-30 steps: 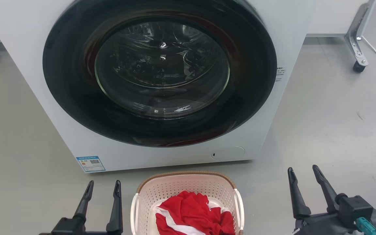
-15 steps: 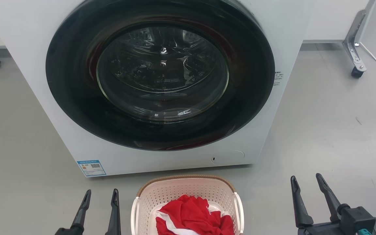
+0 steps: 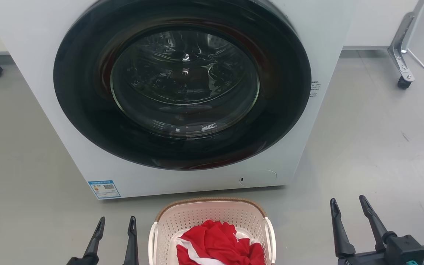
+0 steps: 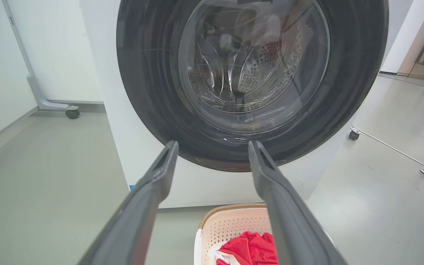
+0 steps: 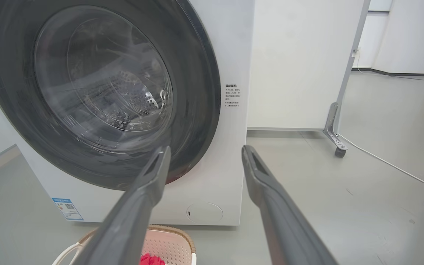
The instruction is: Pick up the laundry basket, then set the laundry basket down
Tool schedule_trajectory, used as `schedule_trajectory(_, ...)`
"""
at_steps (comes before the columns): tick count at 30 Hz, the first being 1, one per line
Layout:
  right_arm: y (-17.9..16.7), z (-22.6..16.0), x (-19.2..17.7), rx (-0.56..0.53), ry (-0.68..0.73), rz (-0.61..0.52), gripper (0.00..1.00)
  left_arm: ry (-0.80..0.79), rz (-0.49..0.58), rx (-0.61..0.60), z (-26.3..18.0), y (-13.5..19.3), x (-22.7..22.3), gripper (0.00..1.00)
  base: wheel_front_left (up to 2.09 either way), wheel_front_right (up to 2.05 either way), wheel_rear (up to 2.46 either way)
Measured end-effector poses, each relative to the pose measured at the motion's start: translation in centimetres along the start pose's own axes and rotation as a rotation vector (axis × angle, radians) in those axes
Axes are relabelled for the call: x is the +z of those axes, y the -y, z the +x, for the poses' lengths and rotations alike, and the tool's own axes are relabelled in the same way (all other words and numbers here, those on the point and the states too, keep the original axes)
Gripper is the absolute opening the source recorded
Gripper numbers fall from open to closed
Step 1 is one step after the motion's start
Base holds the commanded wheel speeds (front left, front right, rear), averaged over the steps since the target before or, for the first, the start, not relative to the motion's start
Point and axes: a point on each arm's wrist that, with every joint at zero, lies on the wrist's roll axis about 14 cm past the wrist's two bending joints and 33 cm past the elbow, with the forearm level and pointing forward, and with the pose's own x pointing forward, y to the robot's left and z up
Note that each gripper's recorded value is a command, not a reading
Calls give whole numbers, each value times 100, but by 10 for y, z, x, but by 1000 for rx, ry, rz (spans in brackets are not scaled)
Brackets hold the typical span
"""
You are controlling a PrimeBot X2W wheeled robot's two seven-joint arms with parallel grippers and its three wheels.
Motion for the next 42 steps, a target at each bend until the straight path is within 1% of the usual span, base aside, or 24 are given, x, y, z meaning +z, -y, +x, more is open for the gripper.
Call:
schedule_trajectory(4, -1, 1, 2, 2, 8, -1, 100, -6, 2, 1, 0, 0, 0, 100, 0, 0, 0)
schedule_trajectory(5, -2, 1, 3, 4, 9, -4, 0, -9, 2, 1, 0, 0, 0, 0, 0, 0, 0)
schedule_trajectory(9, -4, -4, -13, 1, -43, 5, 0, -52, -1, 9, -3, -1, -14, 0, 0, 0, 0)
schedule_trajectory(15, 3, -5, -17, -25, -64, 49, 0, -70, -33, 24, -3, -6, -17, 0, 0, 0, 0)
schedule_trajectory(19, 7, -5, -20, -45, -84, 95, 0, -87, -84, 38, -3, -10, -20, 0, 0, 0, 0)
schedule_trajectory(30, 20, -1, -26, -104, -125, 286, 0, -129, -267, 83, -2, -20, -26, 0, 0, 0, 0)
schedule_trajectory(42, 30, -1, -34, -156, -162, 465, 0, -154, -422, 109, 2, -26, -29, 0, 0, 0, 0)
